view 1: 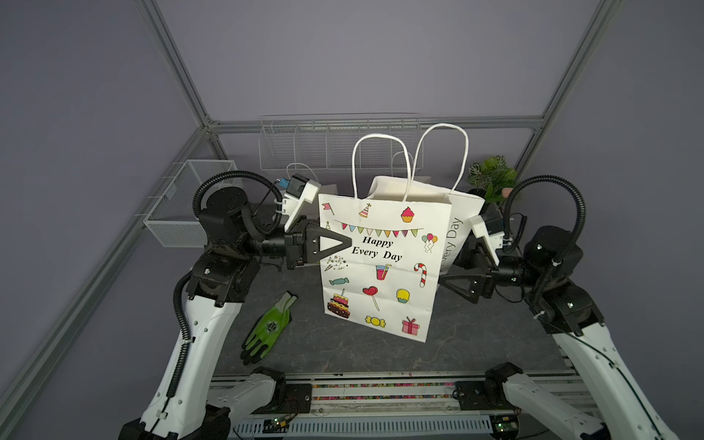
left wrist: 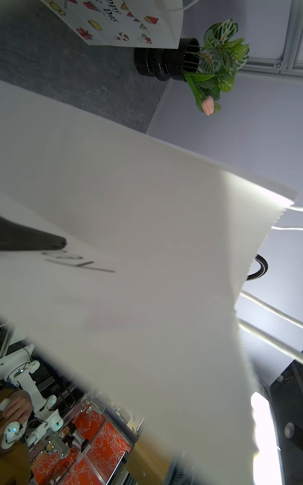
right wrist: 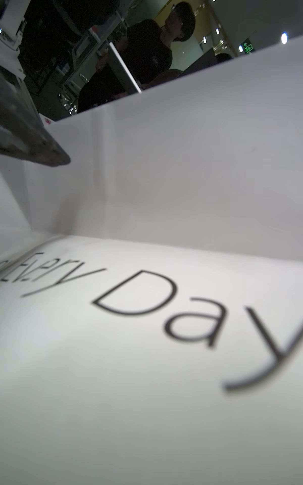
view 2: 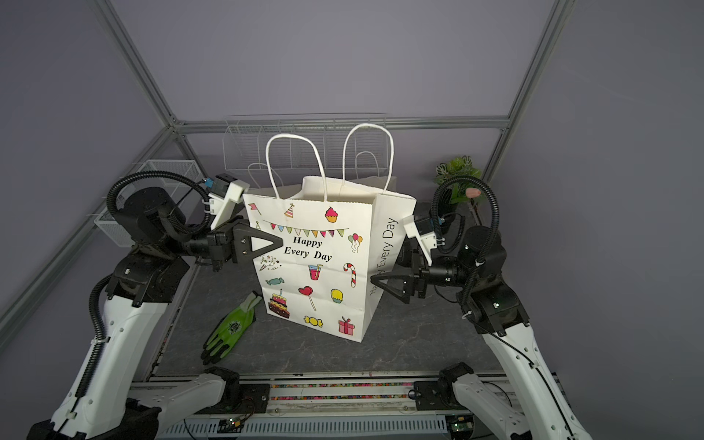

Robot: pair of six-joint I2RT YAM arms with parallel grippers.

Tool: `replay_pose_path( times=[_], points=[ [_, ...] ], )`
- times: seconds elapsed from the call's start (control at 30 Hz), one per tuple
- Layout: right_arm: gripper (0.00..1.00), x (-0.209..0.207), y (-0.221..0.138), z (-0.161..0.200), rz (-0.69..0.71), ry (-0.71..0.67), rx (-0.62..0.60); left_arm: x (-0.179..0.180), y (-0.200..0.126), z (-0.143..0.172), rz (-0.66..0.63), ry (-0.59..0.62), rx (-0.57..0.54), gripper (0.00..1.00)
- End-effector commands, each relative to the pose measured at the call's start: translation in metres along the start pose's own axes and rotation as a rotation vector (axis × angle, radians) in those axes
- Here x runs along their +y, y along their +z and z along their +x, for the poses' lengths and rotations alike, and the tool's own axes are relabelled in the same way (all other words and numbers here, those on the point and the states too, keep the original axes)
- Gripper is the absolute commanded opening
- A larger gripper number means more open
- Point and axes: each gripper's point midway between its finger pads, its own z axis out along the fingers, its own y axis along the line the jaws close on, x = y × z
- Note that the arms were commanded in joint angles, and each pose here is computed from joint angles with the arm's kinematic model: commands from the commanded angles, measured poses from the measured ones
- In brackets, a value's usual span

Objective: Put away the paper bag
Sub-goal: Press the paper bag.

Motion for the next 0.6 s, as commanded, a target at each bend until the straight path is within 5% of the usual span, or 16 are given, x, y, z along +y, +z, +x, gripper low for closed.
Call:
replay_pose_path(
  times=[0.0,0.43,0.5,0.57],
  points=[
    [0.76,0.003,0.002,0.001,-0.015,-0.025,0.003,-0.017,-0.003,-0.008,0.013,0.057,-0.01,0.0],
    [0.13,-0.003,0.006,0.003,0.032,-0.03,0.019,-0.013,-0.002,-0.009,0.008,0.043,-0.016,0.0],
    [0.14,-0.007,0.005,0.0,0.06,-0.035,0.008,-0.007,-0.002,-0.007,0.003,0.032,-0.016,0.0],
    [0.48,-0.011,0.004,-0.004,0.097,-0.045,-0.004,0.002,-0.001,-0.003,-0.001,0.01,-0.011,0.0]
  ],
)
